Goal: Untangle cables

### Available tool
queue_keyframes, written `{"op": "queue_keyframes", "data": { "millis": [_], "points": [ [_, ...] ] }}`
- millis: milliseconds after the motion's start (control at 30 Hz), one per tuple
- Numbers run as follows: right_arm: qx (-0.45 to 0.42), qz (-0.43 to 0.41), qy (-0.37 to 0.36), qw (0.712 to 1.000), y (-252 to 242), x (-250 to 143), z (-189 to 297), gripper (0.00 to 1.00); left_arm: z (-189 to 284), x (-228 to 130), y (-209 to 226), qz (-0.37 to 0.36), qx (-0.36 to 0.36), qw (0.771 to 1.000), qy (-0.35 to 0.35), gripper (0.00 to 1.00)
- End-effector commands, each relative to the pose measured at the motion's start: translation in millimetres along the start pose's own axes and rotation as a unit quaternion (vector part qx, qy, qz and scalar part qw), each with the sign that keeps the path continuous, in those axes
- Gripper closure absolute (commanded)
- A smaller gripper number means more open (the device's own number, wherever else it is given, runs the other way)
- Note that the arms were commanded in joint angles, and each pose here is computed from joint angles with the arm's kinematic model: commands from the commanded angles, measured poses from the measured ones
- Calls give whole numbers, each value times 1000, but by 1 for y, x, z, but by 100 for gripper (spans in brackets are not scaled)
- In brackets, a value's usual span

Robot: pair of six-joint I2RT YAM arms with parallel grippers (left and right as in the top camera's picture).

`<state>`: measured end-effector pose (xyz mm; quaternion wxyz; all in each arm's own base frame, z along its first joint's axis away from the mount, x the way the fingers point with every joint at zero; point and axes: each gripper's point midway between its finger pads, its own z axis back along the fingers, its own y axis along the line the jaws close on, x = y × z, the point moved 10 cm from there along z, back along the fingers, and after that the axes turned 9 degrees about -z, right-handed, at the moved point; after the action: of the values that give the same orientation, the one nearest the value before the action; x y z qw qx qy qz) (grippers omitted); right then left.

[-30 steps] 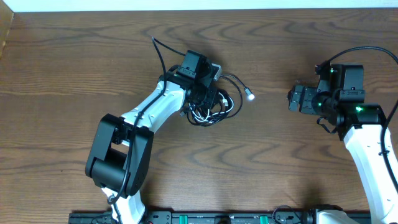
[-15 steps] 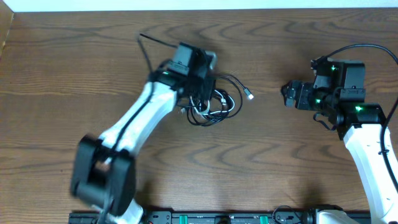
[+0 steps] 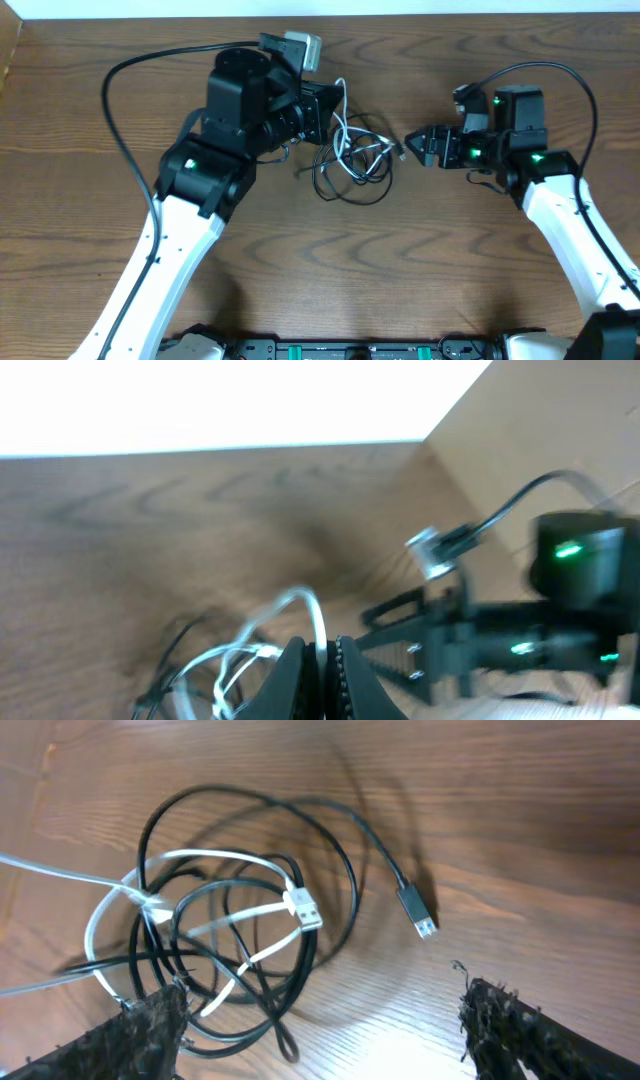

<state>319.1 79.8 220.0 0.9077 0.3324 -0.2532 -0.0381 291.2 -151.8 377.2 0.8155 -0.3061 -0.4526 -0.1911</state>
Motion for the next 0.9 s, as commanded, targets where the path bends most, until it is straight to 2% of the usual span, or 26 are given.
{"op": "queue_keyframes", "data": {
  "millis": [0, 100, 233, 433, 600, 767, 867],
  "points": [
    [60, 10, 7, 998, 18, 3, -3, 17, 33, 19, -18, -4, -21, 998, -60, 93],
    [98, 33, 5, 995, 30, 4, -5, 20, 33, 18, -18, -3, -21, 998, -58, 93],
    [103, 51, 16, 993, 44, -4, -13, 26, 29, 19, -16, 2, -21, 998, -60, 93],
    [101, 68, 24, 992, 54, -11, -26, 24, 54, 56, -21, 26, -35, 986, -160, 93],
    [125, 107, 16, 986, 66, -12, -30, 24, 77, 74, -24, 68, -42, 977, -199, 93],
    [93, 57, 23, 994, 56, -13, -44, 32, 89, 75, -32, 64, -58, 975, -206, 93],
    [91, 47, 40, 994, 54, -17, -55, 33, 90, 75, -32, 70, -59, 974, -206, 93]
  ]
}}
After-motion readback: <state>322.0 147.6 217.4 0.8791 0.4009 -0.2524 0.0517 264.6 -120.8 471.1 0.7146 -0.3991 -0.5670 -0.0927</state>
